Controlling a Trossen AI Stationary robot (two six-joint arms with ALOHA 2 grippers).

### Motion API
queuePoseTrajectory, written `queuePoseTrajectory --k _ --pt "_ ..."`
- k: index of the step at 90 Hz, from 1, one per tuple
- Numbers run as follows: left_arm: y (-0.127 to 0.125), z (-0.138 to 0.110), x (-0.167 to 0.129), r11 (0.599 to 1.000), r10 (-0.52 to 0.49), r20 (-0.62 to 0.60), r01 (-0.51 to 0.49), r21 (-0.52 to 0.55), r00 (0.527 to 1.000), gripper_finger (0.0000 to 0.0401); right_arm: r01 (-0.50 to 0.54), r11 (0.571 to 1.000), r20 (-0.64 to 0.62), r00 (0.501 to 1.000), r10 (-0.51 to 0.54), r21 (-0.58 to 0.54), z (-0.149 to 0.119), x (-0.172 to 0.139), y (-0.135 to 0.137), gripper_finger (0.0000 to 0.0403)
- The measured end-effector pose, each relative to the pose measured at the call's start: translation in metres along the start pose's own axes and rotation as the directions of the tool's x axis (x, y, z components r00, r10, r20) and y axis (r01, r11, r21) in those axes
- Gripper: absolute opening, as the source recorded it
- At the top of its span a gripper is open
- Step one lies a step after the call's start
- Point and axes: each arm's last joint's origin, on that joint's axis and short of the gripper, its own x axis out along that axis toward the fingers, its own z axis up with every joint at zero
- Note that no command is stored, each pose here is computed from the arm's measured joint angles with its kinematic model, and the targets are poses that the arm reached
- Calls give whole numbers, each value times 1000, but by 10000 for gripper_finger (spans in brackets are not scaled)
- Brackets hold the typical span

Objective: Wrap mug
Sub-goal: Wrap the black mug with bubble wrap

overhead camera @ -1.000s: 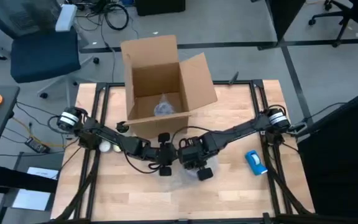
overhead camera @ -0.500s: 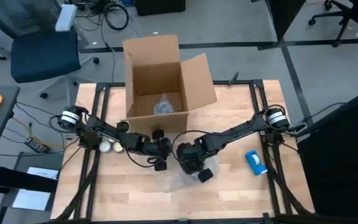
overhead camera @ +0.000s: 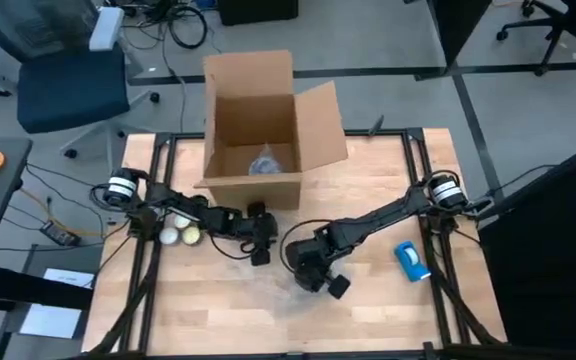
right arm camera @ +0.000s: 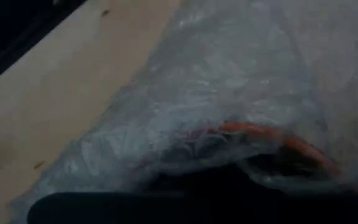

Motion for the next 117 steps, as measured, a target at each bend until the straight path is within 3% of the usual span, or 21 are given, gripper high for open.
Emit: queuePoseTrajectory --k 31,54,73,85,97,117 --pt "2 2 1 1000 4 19 -4 12 1000 131 -38 999 127 991 43 -36 11 0 0 0" --pt "1 5 1 1000 3 39 -3 21 999 131 -36 999 152 988 34 12 8 -4 -10 0" --pt "0 25 -2 997 10 56 -14 73 998 131 -26 998 165 986 17 55 7 -6 -16 0" --pt "0 39 -8 988 63 -2 -62 143 998 131 -42 993 165 986 23 108 5 3 -19 0" --pt "2 51 -25 976 111 -58 -98 195 992 131 -74 983 116 992 55 167 -2 21 -20 0" --pt "-4 51 -76 963 188 -78 -168 210 979 131 -47 976 97 995 27 210 0 20 -20 0"
